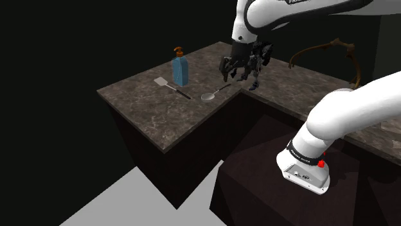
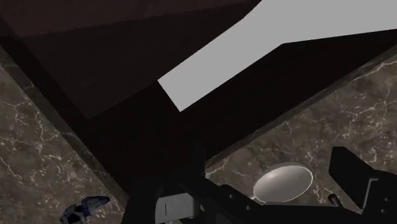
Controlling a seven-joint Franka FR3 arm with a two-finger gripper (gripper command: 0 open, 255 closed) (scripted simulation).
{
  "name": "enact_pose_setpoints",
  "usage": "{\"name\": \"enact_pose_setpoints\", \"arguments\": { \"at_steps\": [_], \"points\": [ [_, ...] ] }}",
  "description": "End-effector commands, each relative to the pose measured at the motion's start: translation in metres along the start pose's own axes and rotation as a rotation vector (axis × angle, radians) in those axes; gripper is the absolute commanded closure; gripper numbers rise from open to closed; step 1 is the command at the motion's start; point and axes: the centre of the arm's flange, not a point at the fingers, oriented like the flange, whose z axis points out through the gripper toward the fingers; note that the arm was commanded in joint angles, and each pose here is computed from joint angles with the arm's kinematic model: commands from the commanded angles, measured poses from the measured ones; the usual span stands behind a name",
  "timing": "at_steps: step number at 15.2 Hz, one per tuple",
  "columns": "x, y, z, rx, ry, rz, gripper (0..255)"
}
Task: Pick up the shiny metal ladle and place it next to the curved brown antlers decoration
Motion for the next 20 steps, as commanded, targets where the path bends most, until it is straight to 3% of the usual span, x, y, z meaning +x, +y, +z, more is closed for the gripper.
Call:
{"name": "enact_pose_setpoints", "arguments": {
  "at_steps": [1, 8, 16, 20],
  "points": [
    [0.02, -0.006, 0.016, 0.016, 0.01, 0.12, 0],
    [0.087, -0.008, 0.072, 0.062, 0.04, 0.517, 0],
    [0.159, 0.018, 0.135, 0.115, 0.073, 0.97, 0],
    [0.161, 0.017, 0.151, 0.115, 0.073, 0.971, 0]
  ]
}}
